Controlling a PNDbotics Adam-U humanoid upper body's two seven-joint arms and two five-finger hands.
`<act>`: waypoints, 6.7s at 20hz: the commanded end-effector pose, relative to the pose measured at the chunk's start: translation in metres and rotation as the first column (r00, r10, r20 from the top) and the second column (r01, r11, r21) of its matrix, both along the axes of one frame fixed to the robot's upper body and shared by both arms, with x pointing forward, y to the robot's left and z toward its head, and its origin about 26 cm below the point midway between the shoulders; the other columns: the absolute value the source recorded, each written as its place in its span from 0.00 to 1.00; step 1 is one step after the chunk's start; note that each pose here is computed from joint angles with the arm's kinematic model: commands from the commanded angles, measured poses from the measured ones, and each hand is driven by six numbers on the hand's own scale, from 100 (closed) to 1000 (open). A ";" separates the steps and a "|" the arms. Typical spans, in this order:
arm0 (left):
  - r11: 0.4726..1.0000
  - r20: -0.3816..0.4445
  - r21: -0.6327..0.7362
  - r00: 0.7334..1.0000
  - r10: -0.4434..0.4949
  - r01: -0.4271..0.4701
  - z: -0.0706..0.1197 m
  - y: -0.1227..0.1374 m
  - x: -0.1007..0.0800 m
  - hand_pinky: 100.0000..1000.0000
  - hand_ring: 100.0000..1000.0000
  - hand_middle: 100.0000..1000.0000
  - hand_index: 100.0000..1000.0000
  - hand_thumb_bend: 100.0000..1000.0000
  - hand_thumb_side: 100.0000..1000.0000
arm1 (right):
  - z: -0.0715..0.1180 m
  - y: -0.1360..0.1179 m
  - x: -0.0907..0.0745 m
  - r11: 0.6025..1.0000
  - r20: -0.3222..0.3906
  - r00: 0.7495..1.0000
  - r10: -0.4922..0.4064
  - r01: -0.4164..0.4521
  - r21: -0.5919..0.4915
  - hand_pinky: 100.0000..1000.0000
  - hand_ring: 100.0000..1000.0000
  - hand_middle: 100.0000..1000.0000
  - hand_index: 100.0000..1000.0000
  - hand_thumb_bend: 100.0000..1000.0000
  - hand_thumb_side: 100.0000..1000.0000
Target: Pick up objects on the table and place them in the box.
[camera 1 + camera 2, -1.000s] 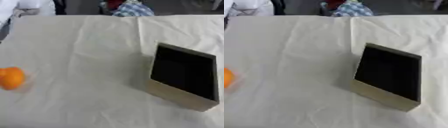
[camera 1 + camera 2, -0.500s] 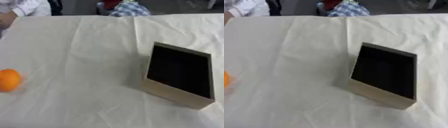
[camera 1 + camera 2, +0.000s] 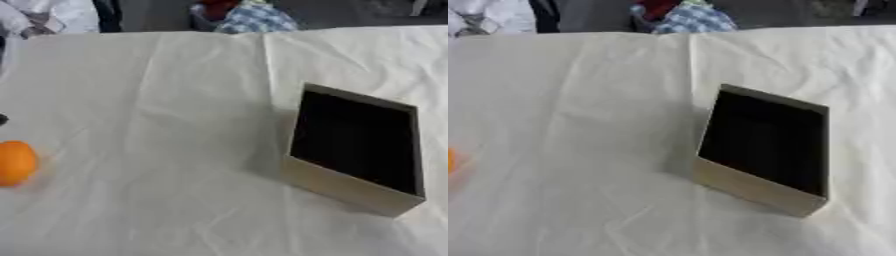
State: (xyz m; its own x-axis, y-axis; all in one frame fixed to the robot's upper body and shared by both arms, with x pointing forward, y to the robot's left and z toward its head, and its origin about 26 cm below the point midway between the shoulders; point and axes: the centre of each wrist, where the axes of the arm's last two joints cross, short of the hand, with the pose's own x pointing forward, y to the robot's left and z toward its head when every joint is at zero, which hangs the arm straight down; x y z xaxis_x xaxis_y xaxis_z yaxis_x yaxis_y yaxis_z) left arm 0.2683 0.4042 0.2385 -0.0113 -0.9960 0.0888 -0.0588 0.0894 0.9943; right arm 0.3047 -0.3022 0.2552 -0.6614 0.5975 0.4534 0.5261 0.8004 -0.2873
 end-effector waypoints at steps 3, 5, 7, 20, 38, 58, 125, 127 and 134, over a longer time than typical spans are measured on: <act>0.993 -0.135 0.110 0.989 0.053 -0.038 0.014 0.010 0.006 0.84 0.85 0.83 0.87 0.67 0.33 | 0.010 -0.002 -0.004 0.999 0.028 1.000 -0.006 0.007 -0.034 0.55 0.65 0.52 0.76 0.00 0.77; 0.992 -0.185 0.117 0.980 0.071 -0.050 0.013 0.015 0.008 0.85 0.86 0.84 0.87 0.69 0.31 | 0.010 -0.002 -0.004 0.999 0.027 1.000 -0.007 0.008 -0.034 0.55 0.65 0.52 0.76 0.00 0.77; 0.991 -0.231 0.119 0.968 0.093 -0.067 0.011 0.022 0.011 0.86 0.86 0.84 0.87 0.67 0.27 | 0.010 -0.001 -0.004 0.999 0.026 1.000 -0.005 0.006 -0.035 0.55 0.65 0.52 0.76 0.00 0.77; 0.989 -0.398 0.130 0.910 0.114 -0.067 -0.001 0.041 0.019 0.87 0.87 0.84 0.90 0.55 0.03 | 0.011 -0.001 -0.004 1.000 0.032 0.999 -0.003 0.004 -0.030 0.55 0.65 0.52 0.76 0.00 0.77; 0.990 -0.502 0.133 0.857 0.113 -0.052 -0.025 0.048 0.022 0.85 0.88 0.87 0.89 0.39 0.00 | 0.011 0.001 -0.003 1.000 0.038 0.999 0.005 -0.004 -0.025 0.55 0.64 0.52 0.76 0.00 0.77; 0.990 -0.457 0.118 0.881 0.121 -0.074 -0.052 0.053 0.037 0.79 0.87 0.87 0.89 0.43 0.00 | 0.010 0.005 -0.002 1.000 0.033 0.999 0.022 -0.021 -0.016 0.55 0.64 0.51 0.76 0.00 0.77; 0.818 0.057 0.094 0.817 -0.574 0.568 0.121 -0.133 0.080 0.33 0.50 0.51 0.55 0.00 0.00 | 0.008 0.008 -0.002 0.999 0.020 0.999 0.044 -0.044 -0.015 0.55 0.64 0.52 0.76 0.00 0.78; 0.790 0.053 0.093 0.789 -0.612 0.606 0.126 -0.149 0.086 0.33 0.50 0.51 0.55 0.00 0.00 | 0.008 0.009 -0.001 0.999 0.021 0.999 0.049 -0.049 -0.013 0.55 0.64 0.52 0.76 0.00 0.78; 0.676 0.075 0.097 0.672 -0.736 0.730 0.142 -0.212 0.099 0.33 0.49 0.51 0.55 0.00 0.00 | 0.009 0.011 -0.001 0.998 0.028 0.998 0.058 -0.058 -0.003 0.55 0.64 0.52 0.76 0.00 0.78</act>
